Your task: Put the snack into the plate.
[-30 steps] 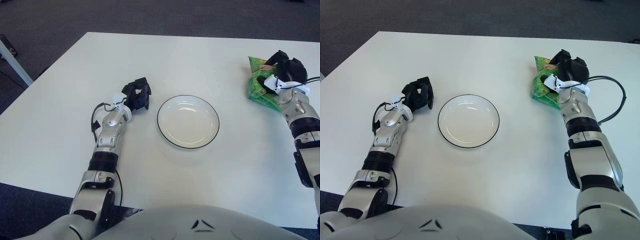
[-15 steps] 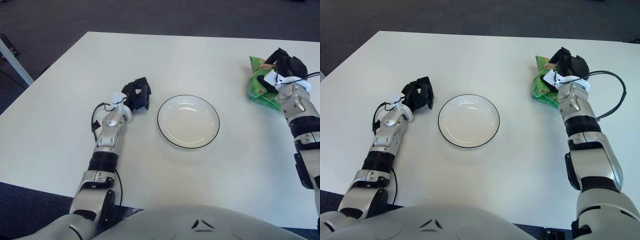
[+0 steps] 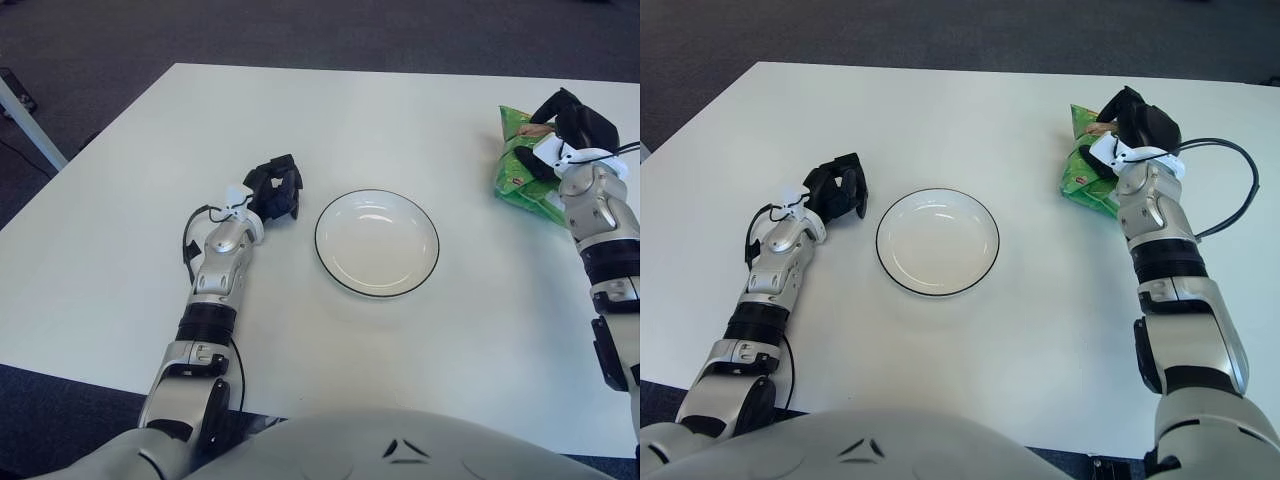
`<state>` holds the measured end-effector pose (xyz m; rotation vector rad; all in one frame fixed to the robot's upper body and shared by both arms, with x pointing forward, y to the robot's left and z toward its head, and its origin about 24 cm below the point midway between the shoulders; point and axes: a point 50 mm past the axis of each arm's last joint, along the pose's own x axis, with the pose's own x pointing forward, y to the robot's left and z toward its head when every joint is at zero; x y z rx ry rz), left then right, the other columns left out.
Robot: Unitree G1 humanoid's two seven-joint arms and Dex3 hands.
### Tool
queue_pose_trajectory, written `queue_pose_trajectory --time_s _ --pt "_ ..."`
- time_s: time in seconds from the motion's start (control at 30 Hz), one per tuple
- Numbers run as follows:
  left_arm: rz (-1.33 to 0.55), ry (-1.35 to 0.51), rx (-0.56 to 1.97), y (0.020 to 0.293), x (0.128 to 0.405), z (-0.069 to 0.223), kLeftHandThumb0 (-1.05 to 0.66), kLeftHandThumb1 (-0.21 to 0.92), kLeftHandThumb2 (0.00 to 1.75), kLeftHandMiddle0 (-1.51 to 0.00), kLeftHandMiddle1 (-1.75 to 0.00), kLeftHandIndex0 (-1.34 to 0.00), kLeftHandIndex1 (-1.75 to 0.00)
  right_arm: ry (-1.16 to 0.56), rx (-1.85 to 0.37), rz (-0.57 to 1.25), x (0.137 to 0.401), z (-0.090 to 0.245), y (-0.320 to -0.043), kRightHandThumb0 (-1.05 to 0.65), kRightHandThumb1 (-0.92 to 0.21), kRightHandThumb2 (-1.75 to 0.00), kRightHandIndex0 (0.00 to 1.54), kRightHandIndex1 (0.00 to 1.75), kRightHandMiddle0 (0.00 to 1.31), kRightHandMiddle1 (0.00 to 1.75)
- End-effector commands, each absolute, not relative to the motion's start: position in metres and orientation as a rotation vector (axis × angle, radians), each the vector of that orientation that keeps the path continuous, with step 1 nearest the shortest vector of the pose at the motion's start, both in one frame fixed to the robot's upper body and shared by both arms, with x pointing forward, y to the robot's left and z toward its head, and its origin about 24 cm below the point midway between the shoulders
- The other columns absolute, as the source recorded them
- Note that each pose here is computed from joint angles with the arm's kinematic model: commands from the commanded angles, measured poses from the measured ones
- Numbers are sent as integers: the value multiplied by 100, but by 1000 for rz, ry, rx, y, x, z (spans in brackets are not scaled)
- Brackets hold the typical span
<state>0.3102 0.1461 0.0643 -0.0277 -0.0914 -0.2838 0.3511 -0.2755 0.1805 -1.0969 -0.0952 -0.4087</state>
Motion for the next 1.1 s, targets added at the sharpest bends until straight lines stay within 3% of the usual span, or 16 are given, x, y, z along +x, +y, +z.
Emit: queue_pose_trajectory --time_s 0.0,0.43,1.07 --pt "-283 31 -48 149 296 33 -40 80 86 -125 -175 -85 -175 -132 -990 -404 346 195 -263 0 -12 -147 85 152 53 175" --pt "-291 29 -47 149 298 33 -40 79 85 -125 -175 -86 -175 -241 -951 -364 328 216 -249 0 -10 -146 89 143 56 175" --pt "-310 34 -35 151 299 33 -41 79 85 -127 -175 -89 -175 -461 -904 -325 318 240 -232 0 -8 -157 82 165 57 175"
